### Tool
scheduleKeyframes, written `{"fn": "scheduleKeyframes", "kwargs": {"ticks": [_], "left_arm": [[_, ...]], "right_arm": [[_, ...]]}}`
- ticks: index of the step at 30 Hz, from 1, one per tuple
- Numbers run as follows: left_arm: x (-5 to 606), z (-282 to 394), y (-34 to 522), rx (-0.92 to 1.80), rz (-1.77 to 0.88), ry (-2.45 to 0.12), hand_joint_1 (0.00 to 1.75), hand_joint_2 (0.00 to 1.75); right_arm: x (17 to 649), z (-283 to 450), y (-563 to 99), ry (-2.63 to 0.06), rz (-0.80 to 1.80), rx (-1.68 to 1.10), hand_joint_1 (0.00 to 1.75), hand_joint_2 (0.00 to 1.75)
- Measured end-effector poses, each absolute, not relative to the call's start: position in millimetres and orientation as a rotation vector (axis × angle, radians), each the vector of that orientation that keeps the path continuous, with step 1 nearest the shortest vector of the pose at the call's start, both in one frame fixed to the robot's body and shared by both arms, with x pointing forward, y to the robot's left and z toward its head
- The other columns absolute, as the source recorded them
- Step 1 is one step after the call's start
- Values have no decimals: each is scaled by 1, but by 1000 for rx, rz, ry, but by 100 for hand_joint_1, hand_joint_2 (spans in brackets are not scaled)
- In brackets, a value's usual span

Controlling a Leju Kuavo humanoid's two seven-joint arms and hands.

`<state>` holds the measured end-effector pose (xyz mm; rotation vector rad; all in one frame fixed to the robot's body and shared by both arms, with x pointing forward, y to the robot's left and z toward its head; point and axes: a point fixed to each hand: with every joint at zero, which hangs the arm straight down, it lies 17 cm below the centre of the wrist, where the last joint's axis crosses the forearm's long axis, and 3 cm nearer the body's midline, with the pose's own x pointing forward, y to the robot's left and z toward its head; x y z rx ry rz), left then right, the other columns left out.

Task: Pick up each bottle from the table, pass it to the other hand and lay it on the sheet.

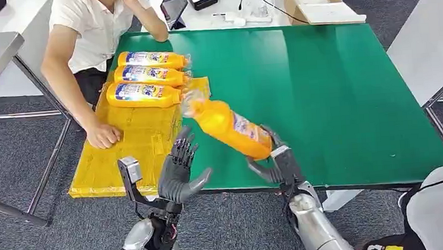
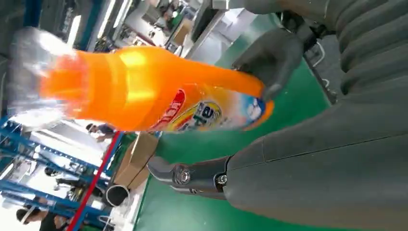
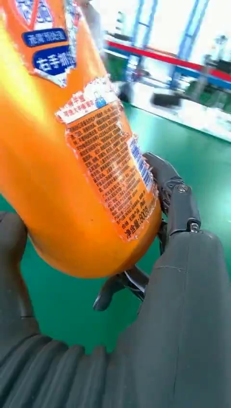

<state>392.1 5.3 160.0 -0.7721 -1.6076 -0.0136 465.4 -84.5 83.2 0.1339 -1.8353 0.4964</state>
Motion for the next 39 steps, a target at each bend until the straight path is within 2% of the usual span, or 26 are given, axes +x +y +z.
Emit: {"fn": "scheduleKeyframes", "kwargs": {"ticks": [9,26,32,33,34,35,39], "left_arm": [[394,162,2,-767,-45,-1620,0,175],[401,184,6,-799,51,-1655,0,175],[400,202,8,-856,95,-1697,0,175],[400,204,9,-866,105,-1699,5,175],[400,204,9,-868,108,-1699,162,175],[400,205,9,-870,110,-1701,175,175],[400,207,11,-884,115,-1709,175,175]], "right_arm": [[438,84,-35,-1835,575,257,175,175],[418,79,-6,-1816,640,334,175,175],[397,79,19,-1768,670,500,175,175],[394,80,23,-1760,675,528,175,175],[393,80,25,-1758,679,539,175,175],[392,81,26,-1757,684,544,175,175],[391,82,28,-1756,685,556,175,175]]}}
